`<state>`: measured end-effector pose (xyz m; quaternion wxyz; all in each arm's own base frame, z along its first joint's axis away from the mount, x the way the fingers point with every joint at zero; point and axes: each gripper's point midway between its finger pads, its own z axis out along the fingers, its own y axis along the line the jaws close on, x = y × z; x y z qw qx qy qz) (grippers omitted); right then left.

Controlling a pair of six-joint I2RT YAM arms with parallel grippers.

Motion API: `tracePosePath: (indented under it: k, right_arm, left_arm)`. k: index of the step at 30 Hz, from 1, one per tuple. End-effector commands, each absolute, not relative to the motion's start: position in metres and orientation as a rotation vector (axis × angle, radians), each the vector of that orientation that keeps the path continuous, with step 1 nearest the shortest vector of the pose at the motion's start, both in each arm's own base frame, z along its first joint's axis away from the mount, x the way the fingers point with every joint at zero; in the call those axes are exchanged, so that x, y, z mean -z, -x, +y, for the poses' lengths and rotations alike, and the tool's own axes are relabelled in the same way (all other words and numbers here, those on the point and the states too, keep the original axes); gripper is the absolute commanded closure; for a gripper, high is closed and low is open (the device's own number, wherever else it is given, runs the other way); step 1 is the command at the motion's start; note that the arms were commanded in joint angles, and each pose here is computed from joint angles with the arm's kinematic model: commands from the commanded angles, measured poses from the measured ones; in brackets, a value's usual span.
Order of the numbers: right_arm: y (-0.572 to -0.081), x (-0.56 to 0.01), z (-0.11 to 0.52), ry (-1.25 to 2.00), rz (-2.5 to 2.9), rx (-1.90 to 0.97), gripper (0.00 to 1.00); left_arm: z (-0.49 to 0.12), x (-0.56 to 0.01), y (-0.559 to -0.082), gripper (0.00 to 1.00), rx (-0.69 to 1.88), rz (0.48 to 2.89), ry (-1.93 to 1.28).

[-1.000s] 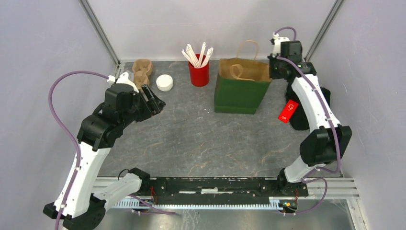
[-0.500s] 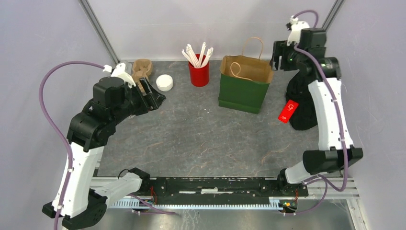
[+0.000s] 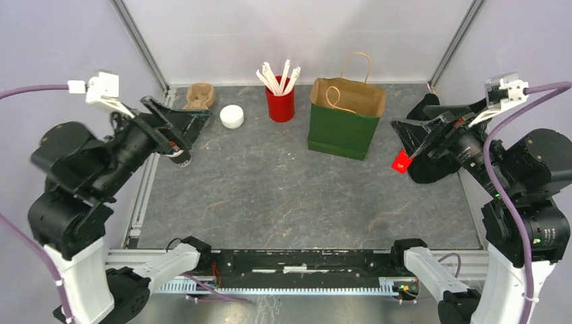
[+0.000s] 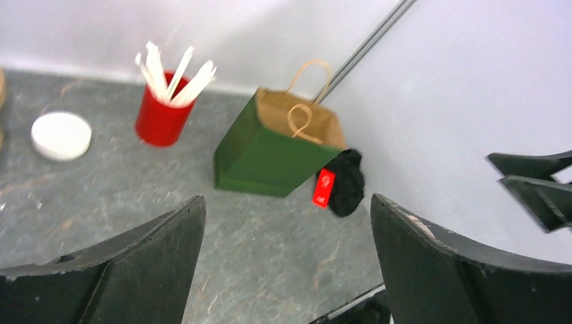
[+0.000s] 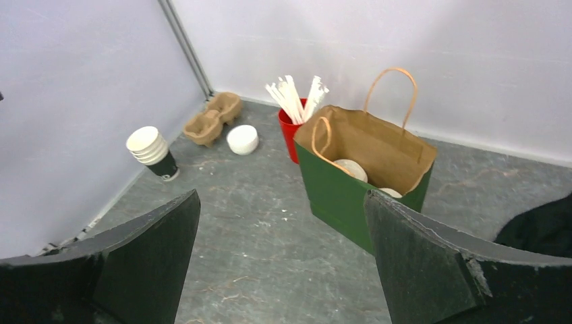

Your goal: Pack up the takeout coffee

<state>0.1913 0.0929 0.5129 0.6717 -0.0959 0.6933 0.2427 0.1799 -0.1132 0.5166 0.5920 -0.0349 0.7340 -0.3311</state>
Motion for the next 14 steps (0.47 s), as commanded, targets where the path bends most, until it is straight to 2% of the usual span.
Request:
tracePosePath:
  k: [1, 14]
  right_arm:
    - [-0.2, -0.494, 0.095, 0.16, 1.661, -0.587, 0.02]
    - [-0.186, -0.505, 0.089, 0.151, 1.607, -0.556, 0.02]
  left_arm:
    - [-0.112, -0.564, -0.161, 0.03, 0.808, 1.53, -0.016]
    - [-0.116, -0.57, -0.156, 0.02, 0.849, 1.513, -0.035]
